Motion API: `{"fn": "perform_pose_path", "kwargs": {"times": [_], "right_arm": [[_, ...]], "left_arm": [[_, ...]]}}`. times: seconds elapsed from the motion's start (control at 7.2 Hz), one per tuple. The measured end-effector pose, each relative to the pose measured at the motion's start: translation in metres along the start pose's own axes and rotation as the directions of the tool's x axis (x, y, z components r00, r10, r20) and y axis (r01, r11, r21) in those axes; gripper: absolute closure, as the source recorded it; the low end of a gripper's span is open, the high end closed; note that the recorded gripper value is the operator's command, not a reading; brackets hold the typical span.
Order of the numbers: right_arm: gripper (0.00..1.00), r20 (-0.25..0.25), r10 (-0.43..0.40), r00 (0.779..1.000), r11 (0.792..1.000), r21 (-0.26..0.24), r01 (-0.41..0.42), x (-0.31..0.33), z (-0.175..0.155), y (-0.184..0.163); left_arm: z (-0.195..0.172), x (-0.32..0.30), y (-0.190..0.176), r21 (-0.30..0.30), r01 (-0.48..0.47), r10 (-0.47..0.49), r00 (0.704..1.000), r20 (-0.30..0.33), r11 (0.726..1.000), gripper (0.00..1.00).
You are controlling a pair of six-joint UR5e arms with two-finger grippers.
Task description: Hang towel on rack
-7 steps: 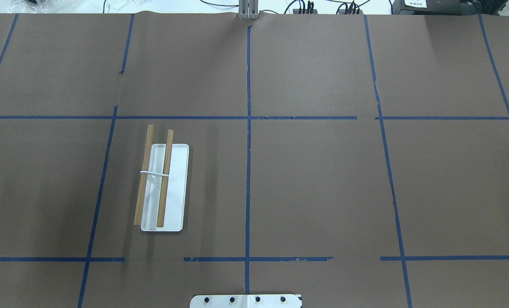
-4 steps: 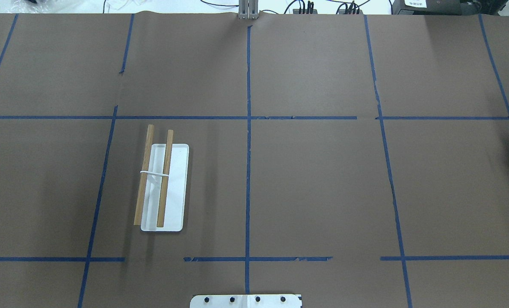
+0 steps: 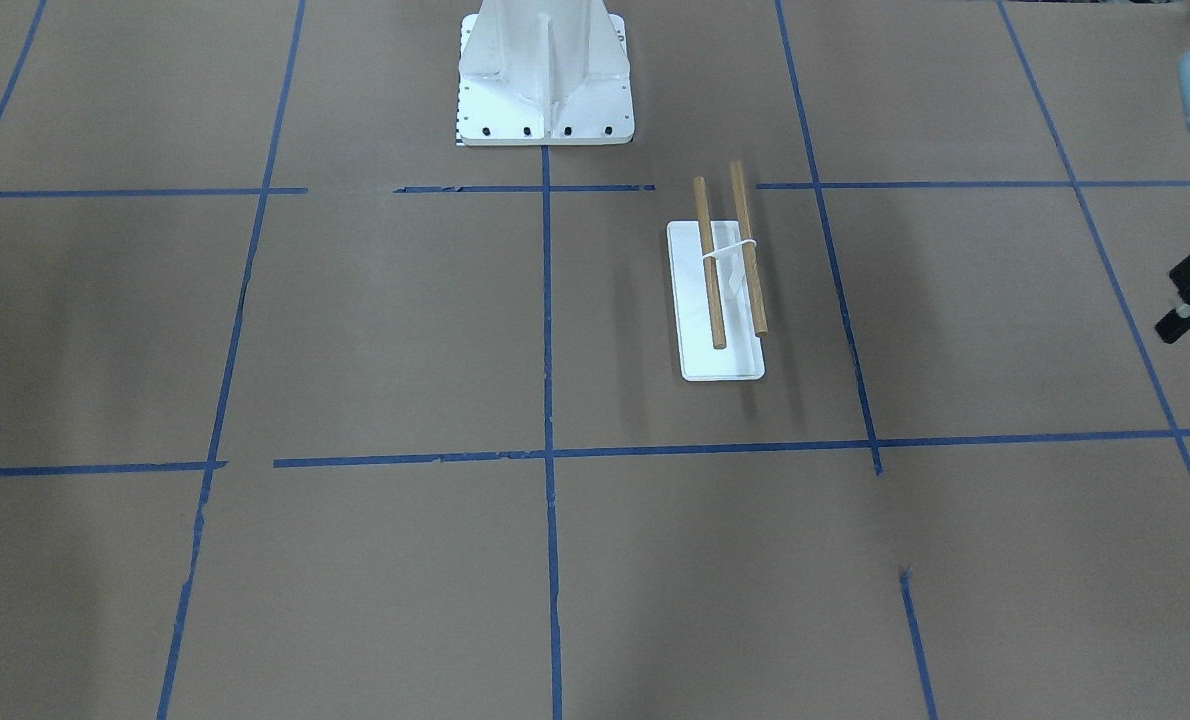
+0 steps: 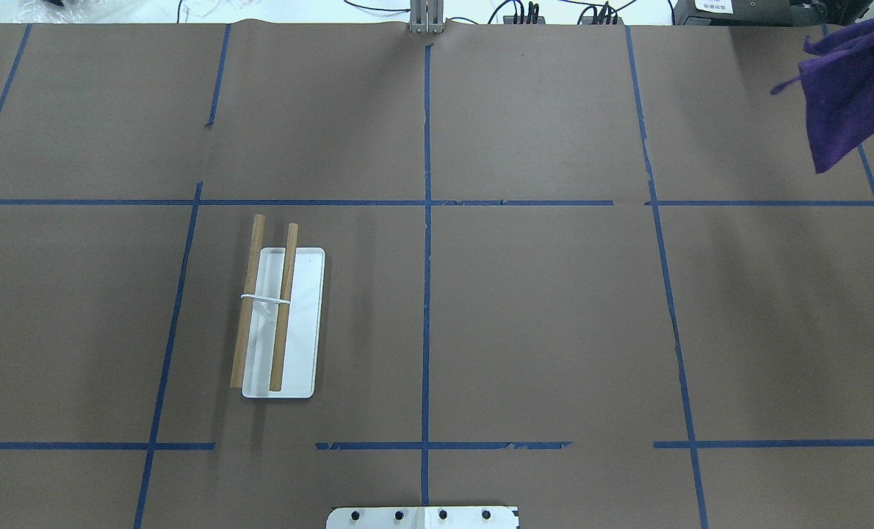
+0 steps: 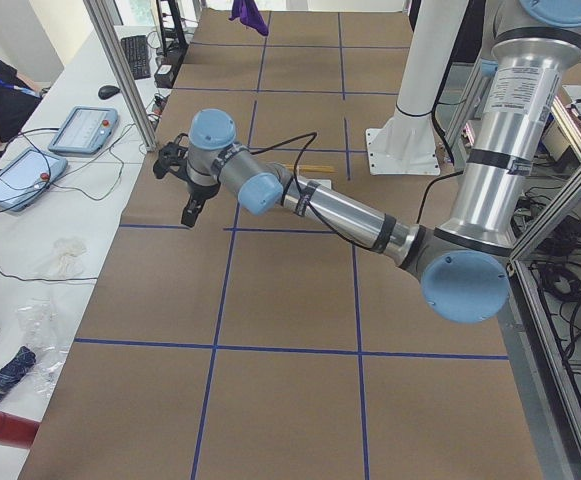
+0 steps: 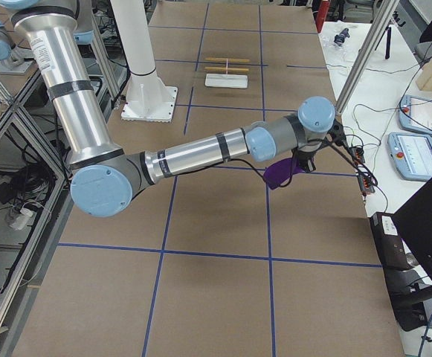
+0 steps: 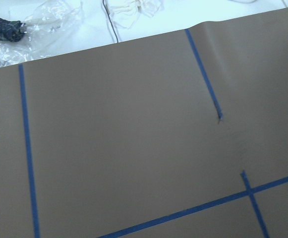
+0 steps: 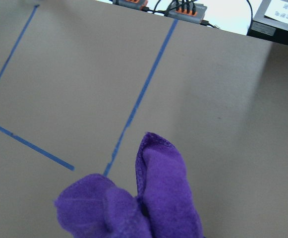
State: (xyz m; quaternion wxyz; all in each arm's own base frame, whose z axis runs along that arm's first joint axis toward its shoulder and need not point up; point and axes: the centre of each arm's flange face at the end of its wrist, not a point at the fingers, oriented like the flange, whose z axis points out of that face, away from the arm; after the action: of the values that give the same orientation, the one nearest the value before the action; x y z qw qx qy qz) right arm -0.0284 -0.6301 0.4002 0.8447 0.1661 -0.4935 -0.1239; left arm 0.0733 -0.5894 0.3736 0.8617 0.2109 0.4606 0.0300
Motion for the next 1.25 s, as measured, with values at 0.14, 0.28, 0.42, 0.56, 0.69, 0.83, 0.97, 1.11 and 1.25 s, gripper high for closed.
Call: {"fn": "perform_pose_path", "kwargs": {"times": [0.14,0.28,0.42,0.56,0.69,0.83,0.97,1.11,1.25], "right_arm": [[1.00,-0.019,0.045,0.999,0.999,0.010,-0.045,-0.070,0.017,-0.024],[1.00,-0.035,0.089,0.995,0.996,0.031,-0.088,-0.136,0.038,-0.032],[1.00,-0.032,0.131,0.991,0.990,0.066,-0.128,-0.194,0.057,-0.029],[1.00,-0.008,0.182,0.983,0.977,0.115,-0.180,-0.242,0.075,-0.021],[1.00,0.028,0.234,0.972,0.956,0.174,-0.235,-0.286,0.091,-0.010],[1.00,0.067,0.268,0.961,0.932,0.236,-0.276,-0.326,0.104,0.003],[1.00,0.100,0.282,0.954,0.909,0.289,-0.299,-0.362,0.114,0.016],[1.00,0.127,0.292,0.948,0.887,0.334,-0.318,-0.398,0.126,0.030],[1.00,0.143,0.298,0.944,0.869,0.368,-0.330,-0.426,0.138,0.041]], "left_arm": [[0.009,0.051,-0.019,0.001,0.058,-0.058,0.997,-0.045,0.998,0.00],[0.018,0.097,-0.032,-0.012,0.128,-0.129,0.988,-0.088,0.992,0.00],[0.027,0.142,-0.038,-0.038,0.217,-0.220,0.967,-0.128,0.975,0.00],[0.034,0.181,-0.039,-0.070,0.314,-0.322,0.932,-0.168,0.947,0.00],[0.040,0.211,-0.034,-0.107,0.406,-0.420,0.883,-0.209,0.908,0.00],[0.047,0.236,-0.026,-0.146,0.481,-0.503,0.831,-0.238,0.864,0.00],[0.060,0.261,-0.016,-0.174,0.538,-0.565,0.786,-0.249,0.825,0.00],[0.078,0.296,-0.003,-0.196,0.589,-0.621,0.742,-0.253,0.784,0.00],[0.093,0.331,0.010,-0.217,0.624,-0.661,0.706,-0.256,0.751,0.02]]}}
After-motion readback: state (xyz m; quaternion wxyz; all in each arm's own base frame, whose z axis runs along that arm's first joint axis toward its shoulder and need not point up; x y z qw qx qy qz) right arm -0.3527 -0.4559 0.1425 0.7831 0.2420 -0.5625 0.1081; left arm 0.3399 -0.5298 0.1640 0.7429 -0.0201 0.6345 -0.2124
